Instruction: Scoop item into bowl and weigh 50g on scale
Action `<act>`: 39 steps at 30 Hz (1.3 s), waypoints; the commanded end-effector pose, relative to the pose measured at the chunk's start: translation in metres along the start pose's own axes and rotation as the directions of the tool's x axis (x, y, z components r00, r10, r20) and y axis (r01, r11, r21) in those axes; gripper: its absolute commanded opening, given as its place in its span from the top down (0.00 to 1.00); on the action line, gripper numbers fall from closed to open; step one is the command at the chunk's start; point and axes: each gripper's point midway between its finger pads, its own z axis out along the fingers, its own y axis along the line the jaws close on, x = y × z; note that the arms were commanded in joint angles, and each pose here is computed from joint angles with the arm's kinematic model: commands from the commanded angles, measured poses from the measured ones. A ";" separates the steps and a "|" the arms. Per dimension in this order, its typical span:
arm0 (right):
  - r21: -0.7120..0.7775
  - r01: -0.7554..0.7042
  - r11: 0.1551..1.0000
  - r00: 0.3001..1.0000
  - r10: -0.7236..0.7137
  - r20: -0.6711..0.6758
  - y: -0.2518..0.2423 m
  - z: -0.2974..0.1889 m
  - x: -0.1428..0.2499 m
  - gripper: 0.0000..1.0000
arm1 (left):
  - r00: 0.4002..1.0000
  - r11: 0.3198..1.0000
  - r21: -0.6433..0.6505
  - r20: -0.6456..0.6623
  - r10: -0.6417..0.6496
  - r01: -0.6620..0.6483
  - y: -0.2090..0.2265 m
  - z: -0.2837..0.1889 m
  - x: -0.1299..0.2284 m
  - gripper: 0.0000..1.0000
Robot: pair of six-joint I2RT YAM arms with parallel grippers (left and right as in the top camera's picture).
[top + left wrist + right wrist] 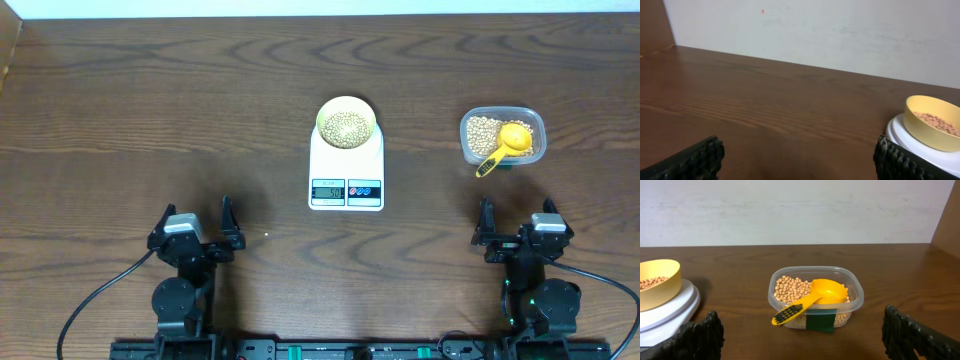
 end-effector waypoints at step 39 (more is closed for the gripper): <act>0.007 0.014 1.000 1.000 -0.014 0.001 -0.002 0.000 0.000 0.01 | 0.999 1.000 -0.027 -0.051 0.009 -0.011 0.006 0.000 0.015 0.02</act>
